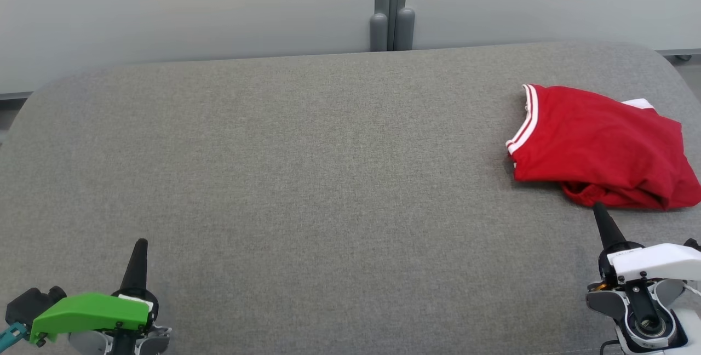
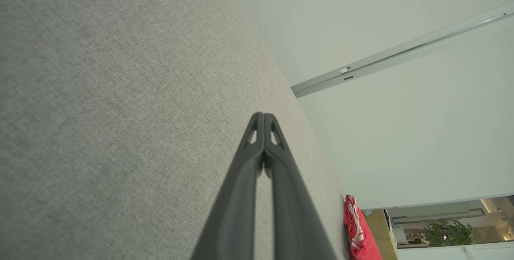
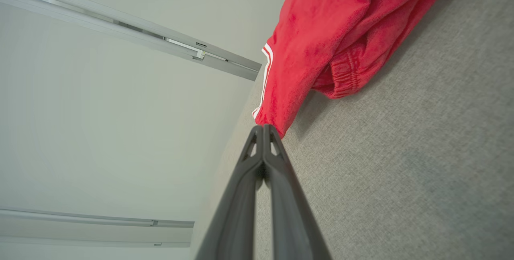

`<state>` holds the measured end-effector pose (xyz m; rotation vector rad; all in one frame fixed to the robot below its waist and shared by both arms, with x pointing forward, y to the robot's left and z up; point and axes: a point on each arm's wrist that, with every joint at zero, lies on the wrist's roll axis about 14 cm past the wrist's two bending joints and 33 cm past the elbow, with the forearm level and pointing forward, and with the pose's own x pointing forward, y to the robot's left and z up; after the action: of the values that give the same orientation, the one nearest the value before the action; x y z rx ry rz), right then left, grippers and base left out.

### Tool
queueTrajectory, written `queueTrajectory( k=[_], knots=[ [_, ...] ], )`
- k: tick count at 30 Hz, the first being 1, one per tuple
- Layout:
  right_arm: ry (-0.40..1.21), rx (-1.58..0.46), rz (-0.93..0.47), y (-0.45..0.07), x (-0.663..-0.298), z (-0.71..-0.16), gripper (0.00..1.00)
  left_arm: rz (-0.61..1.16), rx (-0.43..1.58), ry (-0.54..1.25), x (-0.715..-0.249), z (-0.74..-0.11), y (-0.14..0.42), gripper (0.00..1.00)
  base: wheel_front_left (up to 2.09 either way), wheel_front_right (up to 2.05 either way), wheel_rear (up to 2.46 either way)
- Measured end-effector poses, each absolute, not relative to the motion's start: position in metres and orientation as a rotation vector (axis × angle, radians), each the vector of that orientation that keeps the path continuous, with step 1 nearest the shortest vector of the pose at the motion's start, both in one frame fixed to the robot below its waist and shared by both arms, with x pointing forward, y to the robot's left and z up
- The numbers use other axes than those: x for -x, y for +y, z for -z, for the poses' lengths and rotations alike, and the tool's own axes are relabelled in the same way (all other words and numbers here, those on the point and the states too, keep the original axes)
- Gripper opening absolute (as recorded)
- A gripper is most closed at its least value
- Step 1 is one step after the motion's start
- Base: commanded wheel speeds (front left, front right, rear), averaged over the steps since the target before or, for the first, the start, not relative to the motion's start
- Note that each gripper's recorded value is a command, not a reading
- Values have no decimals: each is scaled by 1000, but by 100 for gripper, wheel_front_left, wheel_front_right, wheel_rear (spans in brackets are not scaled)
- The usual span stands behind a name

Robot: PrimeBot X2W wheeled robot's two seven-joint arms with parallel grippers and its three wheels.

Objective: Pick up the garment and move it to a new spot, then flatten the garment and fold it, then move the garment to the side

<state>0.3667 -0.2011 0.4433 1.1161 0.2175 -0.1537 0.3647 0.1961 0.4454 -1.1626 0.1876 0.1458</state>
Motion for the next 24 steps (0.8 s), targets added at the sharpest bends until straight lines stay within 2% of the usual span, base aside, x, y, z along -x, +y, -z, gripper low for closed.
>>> queueTrajectory(
  k=[24],
  knots=[
    [118,-1454,125,-202,-372,-465,0,-92,1459,136,-372,-465,191,0,0,0,0]
  ],
)
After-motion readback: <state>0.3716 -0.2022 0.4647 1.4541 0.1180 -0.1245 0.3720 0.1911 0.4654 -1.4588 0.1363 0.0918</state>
